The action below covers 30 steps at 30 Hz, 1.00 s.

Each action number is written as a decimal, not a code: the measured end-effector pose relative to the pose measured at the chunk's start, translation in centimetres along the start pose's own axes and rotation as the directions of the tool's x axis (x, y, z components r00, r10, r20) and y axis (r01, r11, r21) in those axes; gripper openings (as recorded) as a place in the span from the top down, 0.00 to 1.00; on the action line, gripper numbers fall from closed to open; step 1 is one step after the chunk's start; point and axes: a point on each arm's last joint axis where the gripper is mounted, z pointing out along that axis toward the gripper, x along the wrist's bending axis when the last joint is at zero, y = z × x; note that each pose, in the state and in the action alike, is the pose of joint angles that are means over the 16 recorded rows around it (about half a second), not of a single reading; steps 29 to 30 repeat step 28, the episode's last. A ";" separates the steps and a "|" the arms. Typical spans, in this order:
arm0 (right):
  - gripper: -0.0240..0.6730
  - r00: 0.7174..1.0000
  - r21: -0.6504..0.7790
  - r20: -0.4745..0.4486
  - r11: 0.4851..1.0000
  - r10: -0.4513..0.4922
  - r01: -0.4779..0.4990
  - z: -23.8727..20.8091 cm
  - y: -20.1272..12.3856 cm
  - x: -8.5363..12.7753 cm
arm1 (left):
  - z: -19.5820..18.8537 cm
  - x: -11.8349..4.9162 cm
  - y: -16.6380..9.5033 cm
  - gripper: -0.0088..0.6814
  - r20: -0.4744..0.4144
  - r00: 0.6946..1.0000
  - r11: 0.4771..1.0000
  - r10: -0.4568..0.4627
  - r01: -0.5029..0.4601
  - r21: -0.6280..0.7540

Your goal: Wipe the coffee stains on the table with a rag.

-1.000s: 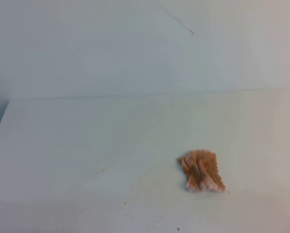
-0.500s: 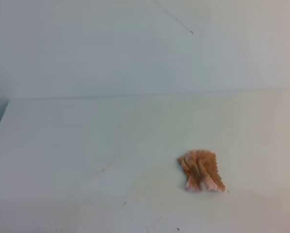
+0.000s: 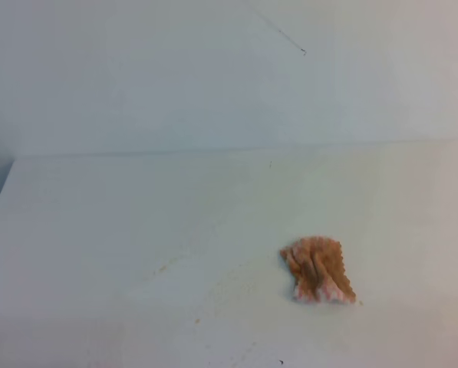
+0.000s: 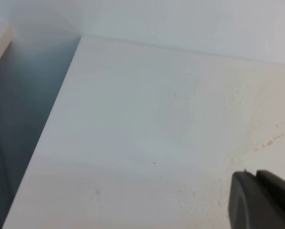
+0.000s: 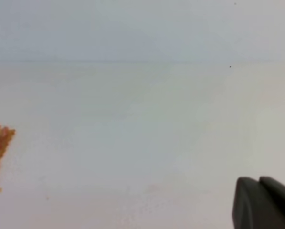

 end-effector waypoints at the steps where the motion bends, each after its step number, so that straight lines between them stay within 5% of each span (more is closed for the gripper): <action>1: 0.97 1.000 0.001 0.000 1.000 0.000 0.000 0.0 0.0 0.0 | 0.0 0.0 0.0 0.99 0.000 1.000 1.000 0.000 0.000 0.000; 30: 0.97 1.000 0.002 0.002 1.000 -0.001 0.001 0.0 0.2 0.0 | 0.0 0.0 0.0 0.99 0.000 1.000 1.000 0.000 0.000 0.000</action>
